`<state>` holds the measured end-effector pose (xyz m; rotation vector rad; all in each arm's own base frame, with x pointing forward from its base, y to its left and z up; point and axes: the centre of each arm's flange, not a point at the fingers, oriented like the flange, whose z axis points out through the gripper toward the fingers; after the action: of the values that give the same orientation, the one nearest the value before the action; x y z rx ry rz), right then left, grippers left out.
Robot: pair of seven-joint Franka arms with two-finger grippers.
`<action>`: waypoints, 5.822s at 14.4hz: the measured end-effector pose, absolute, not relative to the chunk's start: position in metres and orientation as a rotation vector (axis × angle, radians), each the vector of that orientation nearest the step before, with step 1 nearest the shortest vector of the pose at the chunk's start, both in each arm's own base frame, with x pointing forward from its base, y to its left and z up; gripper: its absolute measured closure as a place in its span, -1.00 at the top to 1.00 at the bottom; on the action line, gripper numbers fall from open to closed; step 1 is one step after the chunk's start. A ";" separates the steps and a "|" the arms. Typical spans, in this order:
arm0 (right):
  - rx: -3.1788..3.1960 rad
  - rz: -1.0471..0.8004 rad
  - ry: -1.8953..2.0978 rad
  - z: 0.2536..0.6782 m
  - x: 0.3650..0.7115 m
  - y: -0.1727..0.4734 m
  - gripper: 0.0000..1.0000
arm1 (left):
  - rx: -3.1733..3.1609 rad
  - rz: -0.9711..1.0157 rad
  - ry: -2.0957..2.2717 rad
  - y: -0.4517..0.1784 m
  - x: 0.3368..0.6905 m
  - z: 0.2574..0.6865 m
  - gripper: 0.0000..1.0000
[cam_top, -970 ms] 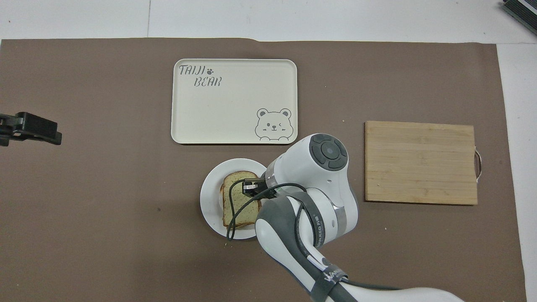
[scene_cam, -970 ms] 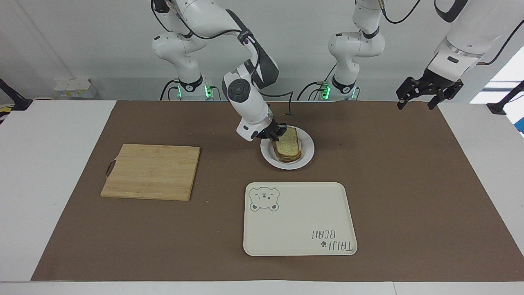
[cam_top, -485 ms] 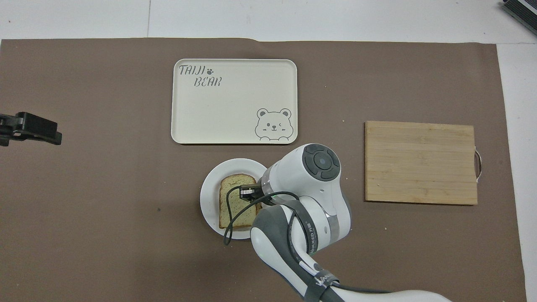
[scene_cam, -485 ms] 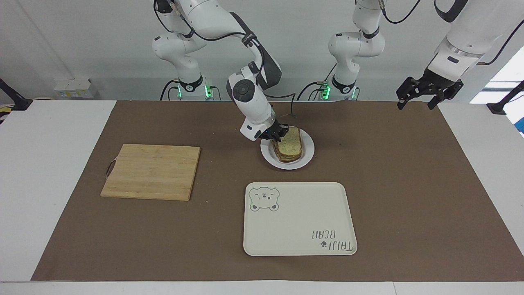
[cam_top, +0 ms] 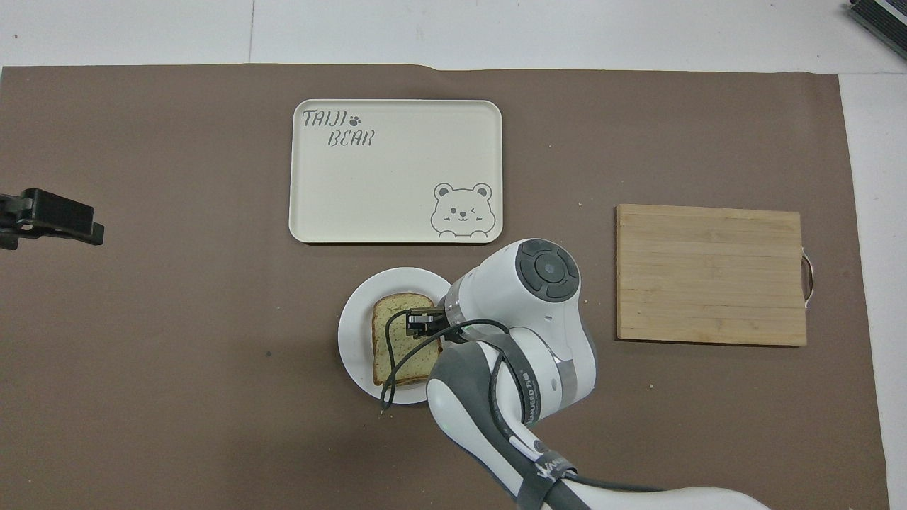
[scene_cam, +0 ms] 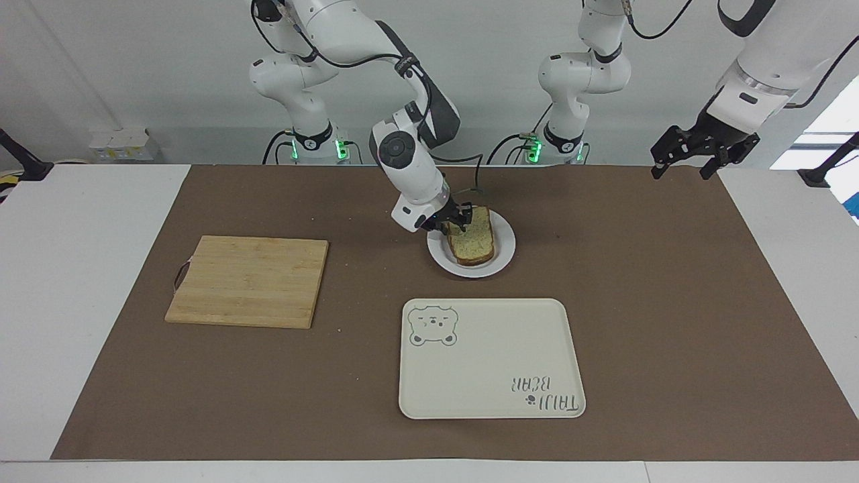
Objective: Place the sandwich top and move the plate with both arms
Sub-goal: 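Withdraw the right gripper to rest while the left gripper reaches the plate, then grip the white plate rim with the left gripper, then slide the white plate with the left gripper onto the bear tray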
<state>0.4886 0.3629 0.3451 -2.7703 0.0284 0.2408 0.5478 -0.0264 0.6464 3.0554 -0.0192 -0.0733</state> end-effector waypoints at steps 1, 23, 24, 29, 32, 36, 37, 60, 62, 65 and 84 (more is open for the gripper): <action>-2.772 0.230 0.032 0.348 0.491 0.360 0.45 | 3.046 -0.078 -0.008 -0.023 0.546 0.644 1.00; -3.064 -0.141 0.167 0.552 0.567 0.140 1.00 | 2.770 -0.067 0.116 -0.069 0.504 0.497 1.00; -3.060 -0.160 0.176 0.561 0.564 0.135 1.00 | 2.749 -0.077 0.115 -0.073 0.500 0.491 1.00; -3.105 -0.171 0.208 0.597 0.553 0.113 1.00 | 2.652 -0.090 0.032 -0.090 0.480 0.430 1.00; -3.108 -0.166 0.246 0.622 0.550 0.099 1.00 | 2.555 -0.076 -0.050 -0.097 0.468 0.384 1.00; -3.099 -0.198 0.291 0.639 0.548 0.081 1.00 | 2.500 -0.109 -0.120 -0.119 0.456 0.335 1.00; -3.100 -0.195 0.296 0.644 0.545 0.075 1.00 | 2.495 -0.106 -0.120 -0.129 0.455 0.329 1.00; -3.188 -0.011 0.049 0.667 0.516 0.011 1.00 | 2.429 -0.172 -0.081 -0.189 0.422 0.266 -0.80; -3.193 -0.012 0.048 0.667 0.516 0.010 1.00 | 2.425 -0.177 -0.075 -0.189 0.422 0.266 -0.80; -3.194 -0.012 0.044 0.667 0.516 0.012 1.00 | 2.395 -0.198 -0.047 -0.181 0.428 0.267 -0.81; -3.194 -0.013 0.032 0.667 0.515 0.015 1.00 | 2.188 -0.104 0.115 -0.094 0.586 0.333 -0.81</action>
<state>0.5154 0.0150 0.6674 -3.1939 0.0320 -0.0129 0.5855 -0.0942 0.3333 2.1879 0.1145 -0.1039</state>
